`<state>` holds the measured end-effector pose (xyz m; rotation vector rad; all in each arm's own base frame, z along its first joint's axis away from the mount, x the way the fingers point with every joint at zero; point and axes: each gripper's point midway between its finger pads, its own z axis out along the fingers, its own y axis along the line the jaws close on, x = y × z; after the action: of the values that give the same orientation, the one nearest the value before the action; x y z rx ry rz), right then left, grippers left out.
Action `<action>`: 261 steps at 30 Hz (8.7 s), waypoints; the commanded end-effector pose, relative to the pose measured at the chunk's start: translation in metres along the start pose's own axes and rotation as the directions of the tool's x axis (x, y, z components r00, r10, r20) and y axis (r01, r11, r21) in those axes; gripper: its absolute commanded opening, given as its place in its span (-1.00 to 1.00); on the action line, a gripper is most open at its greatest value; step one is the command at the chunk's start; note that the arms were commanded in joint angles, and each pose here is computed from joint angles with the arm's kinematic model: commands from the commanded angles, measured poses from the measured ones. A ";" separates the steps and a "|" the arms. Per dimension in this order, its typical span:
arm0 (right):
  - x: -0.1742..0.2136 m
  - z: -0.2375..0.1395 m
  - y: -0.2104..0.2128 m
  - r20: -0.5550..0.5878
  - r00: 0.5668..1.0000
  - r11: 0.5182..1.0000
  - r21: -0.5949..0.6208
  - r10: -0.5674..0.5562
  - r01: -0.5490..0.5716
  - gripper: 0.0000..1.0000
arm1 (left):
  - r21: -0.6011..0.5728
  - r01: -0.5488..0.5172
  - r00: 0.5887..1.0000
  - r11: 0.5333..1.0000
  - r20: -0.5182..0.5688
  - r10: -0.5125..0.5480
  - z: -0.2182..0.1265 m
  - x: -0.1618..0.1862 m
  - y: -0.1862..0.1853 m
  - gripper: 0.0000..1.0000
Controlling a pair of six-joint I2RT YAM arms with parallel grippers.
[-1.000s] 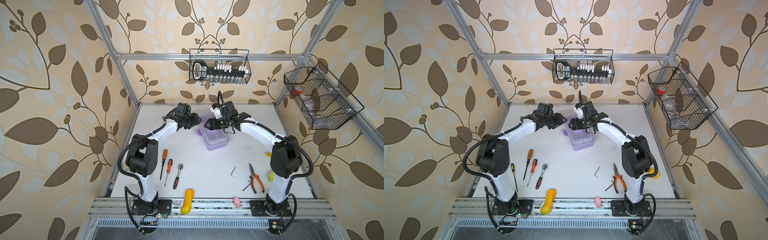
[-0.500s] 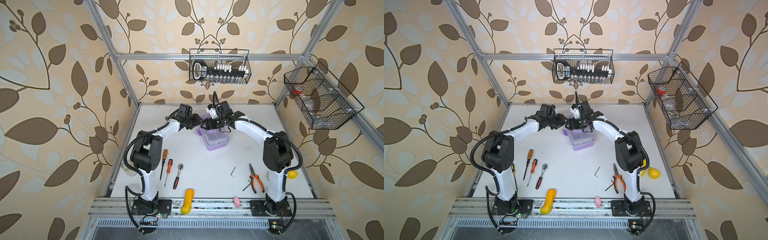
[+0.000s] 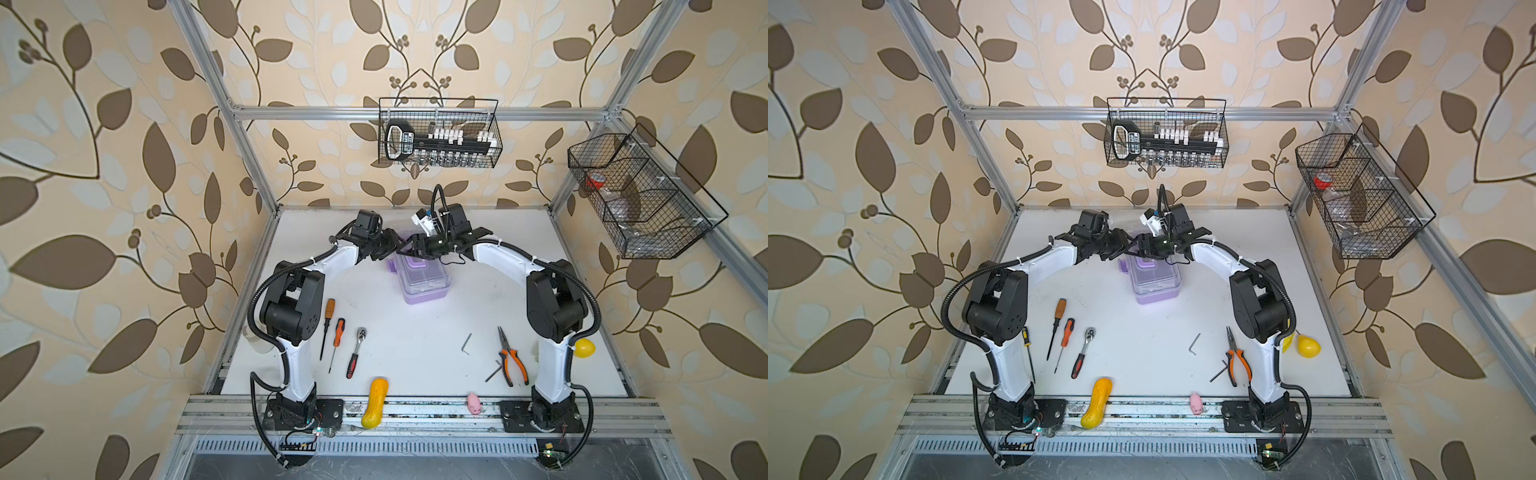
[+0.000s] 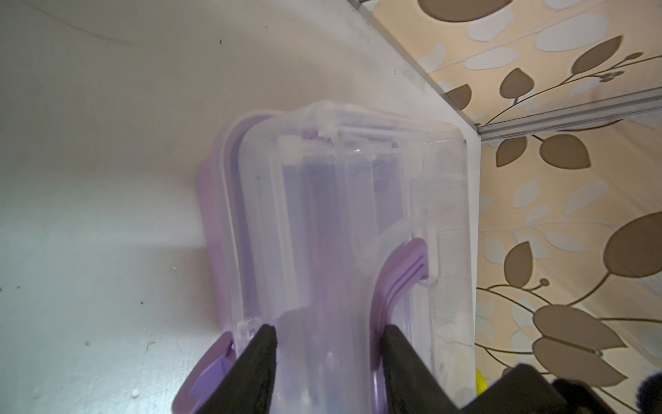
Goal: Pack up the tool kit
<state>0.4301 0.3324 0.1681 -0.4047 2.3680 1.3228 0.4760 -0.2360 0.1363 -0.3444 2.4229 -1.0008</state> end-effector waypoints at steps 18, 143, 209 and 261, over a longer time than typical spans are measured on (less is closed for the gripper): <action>0.009 -0.009 -0.039 -0.073 0.992 0.904 0.407 -0.107 0.128 0.46 | 0.052 -0.029 0.992 0.998 0.124 0.023 -0.051 -0.020 -0.019 -0.18; 0.007 0.011 -0.009 -0.013 0.991 0.983 -0.128 0.132 -0.132 0.33 | 0.137 -0.018 0.993 0.990 0.118 0.002 -0.051 -0.005 -0.039 -0.52; -0.038 -0.069 0.017 0.224 0.970 0.978 0.203 -0.098 0.052 -0.86 | -0.122 -0.040 0.969 0.992 0.239 0.068 -0.135 0.013 0.012 0.07; -0.026 -0.090 -0.035 0.260 0.965 0.962 0.261 0.011 -0.081 -0.41 | -0.213 0.058 0.997 0.975 0.063 -0.045 -0.017 0.023 0.079 -0.49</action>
<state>0.4519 0.2440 0.1860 -0.0503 2.3102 1.0884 0.4388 -0.1831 0.0862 -0.5038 2.4775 -0.7658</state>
